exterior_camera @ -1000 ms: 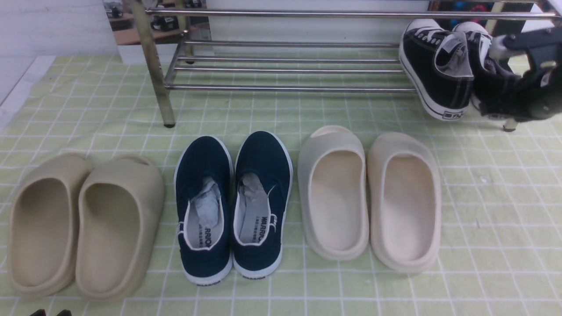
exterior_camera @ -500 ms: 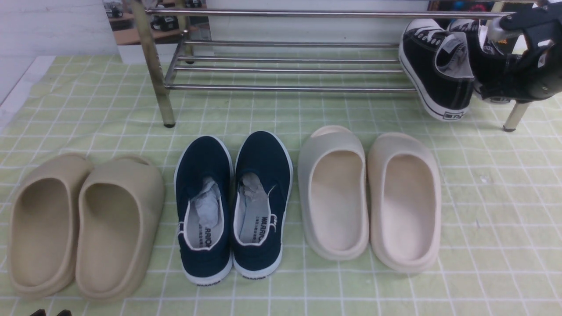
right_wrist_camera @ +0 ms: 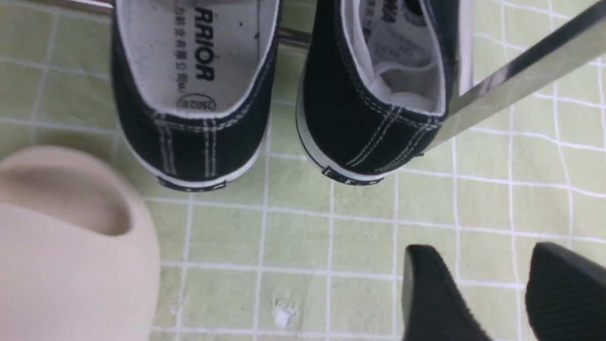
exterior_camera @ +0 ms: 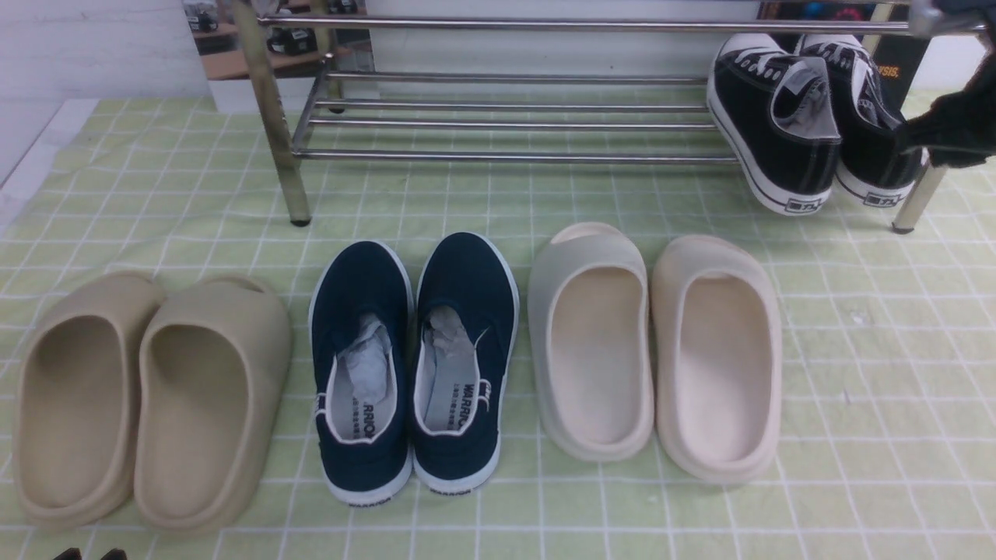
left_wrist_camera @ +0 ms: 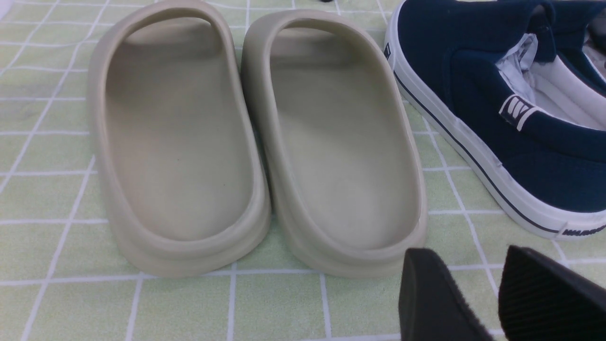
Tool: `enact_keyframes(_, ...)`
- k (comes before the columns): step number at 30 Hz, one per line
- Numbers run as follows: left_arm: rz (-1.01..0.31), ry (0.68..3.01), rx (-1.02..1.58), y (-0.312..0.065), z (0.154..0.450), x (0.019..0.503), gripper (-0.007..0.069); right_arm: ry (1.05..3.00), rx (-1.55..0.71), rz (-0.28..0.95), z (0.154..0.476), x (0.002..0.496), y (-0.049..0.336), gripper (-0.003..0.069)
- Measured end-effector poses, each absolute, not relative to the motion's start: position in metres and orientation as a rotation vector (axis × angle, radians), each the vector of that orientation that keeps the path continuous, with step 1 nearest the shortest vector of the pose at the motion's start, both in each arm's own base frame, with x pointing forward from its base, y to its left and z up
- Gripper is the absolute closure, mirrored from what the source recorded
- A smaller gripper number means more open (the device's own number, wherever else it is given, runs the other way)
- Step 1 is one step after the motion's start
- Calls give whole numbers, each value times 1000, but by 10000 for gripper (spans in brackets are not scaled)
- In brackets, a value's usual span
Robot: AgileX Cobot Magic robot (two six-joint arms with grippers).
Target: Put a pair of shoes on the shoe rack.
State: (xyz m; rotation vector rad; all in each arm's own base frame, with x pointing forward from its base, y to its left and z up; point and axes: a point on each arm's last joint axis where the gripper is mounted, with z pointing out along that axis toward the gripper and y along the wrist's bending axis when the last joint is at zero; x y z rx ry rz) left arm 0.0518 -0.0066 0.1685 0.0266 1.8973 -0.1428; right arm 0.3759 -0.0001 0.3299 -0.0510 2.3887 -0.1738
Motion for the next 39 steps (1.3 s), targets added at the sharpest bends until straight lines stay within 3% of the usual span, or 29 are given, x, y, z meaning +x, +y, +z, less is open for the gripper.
enact_keyframes(3, -143, 1897, 27, -7, 168, 52, 386, 2261, -61, -131, 379, 337, 10, 487)
enact_keyframes(5, -143, 1897, 27, -7, 168, 52, 386, 2210, -71, -117, 393, 321, 14, 545)
enact_keyframes(7, -143, 1897, 27, -7, 168, 52, 386, 2106, -103, -71, 413, 277, 23, 650)
enact_keyframes(10, -143, 1897, 27, -7, 168, 52, 386, 2020, -133, -15, 416, 227, 28, 662)
enact_keyframes(12, -143, 1897, 27, -7, 168, 52, 386, 1993, -151, 12, 399, 197, 27, 662)
enact_keyframes(14, -143, 1897, 27, -7, 168, 52, 386, 1965, -170, 36, 354, 162, 24, 662)
enact_keyframes(15, -143, 1897, 27, -7, 168, 52, 386, 1953, -168, 37, 356, 159, 24, 662)
enact_keyframes(16, -143, 1897, 27, -7, 168, 52, 386, 1908, -181, 52, 321, 140, 22, 662)
enact_keyframes(18, -143, 1897, 27, -7, 168, 52, 386, 1864, -191, 67, 298, 132, 22, 661)
enact_keyframes(20, -143, 1897, 27, -7, 168, 52, 386, 1718, -206, 109, 258, 116, 22, 660)
enact_keyframes(23, -143, 1897, 27, -7, 168, 52, 386, 1570, -214, 151, 230, 104, 24, 658)
enact_keyframes(29, -143, 1897, 27, -7, 168, 52, 386, 1394, -235, 186, 221, 93, 26, 655)
enact_keyframes(39, -143, 1897, 27, -7, 168, 52, 386, 1369, -252, 185, 222, 92, 27, 652)
